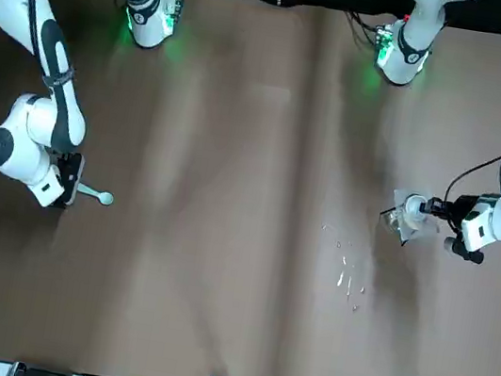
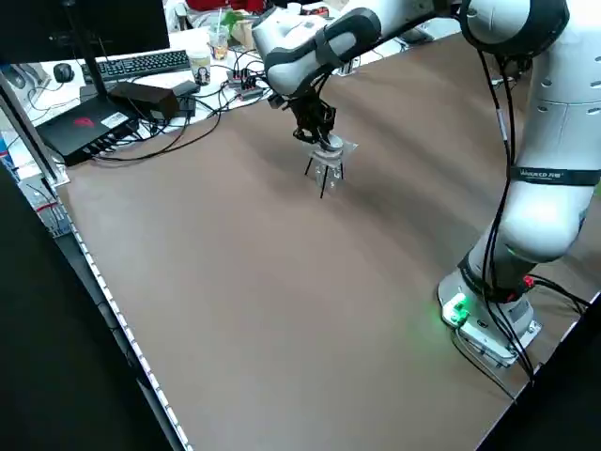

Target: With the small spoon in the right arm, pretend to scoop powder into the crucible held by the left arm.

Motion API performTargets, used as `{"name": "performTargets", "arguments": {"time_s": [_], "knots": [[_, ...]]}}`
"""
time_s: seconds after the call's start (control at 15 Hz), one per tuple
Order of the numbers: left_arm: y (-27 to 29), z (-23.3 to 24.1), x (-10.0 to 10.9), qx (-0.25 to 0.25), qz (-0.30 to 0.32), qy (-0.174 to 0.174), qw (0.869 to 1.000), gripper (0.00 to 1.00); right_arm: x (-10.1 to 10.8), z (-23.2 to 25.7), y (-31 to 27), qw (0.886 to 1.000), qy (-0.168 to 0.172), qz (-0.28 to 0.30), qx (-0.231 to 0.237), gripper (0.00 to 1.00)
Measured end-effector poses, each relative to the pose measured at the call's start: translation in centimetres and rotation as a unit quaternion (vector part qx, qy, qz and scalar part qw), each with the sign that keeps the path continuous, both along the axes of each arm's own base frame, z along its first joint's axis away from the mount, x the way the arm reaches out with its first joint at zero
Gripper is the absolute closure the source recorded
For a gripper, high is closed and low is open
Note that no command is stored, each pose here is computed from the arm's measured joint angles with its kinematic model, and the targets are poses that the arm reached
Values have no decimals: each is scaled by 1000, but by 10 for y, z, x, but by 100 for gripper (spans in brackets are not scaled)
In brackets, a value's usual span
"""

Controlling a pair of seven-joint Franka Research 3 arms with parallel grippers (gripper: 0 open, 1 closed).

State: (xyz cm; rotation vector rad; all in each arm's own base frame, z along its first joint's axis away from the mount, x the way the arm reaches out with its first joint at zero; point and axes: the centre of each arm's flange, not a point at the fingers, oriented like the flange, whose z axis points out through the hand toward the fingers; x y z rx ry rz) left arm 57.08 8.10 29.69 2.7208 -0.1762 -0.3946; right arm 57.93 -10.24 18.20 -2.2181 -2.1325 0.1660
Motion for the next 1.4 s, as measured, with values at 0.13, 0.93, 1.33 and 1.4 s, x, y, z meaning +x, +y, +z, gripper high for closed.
{"name": "performTargets", "arguments": {"time_s": [0.13,0.93,1.33,1.4], "knots": [[1,1,1,0,0,-2,1000,90,-4,4,4,1000,0,-1,1,24],[-48,38,12,-89,78,-15,993,93,-14,-7,11,999,-53,2,-3,29],[-156,61,19,-130,118,27,984,93,-13,-7,11,998,-58,3,-3,38],[-173,68,20,-130,125,31,983,93,-13,-7,11,998,-58,3,-3,46]]}}
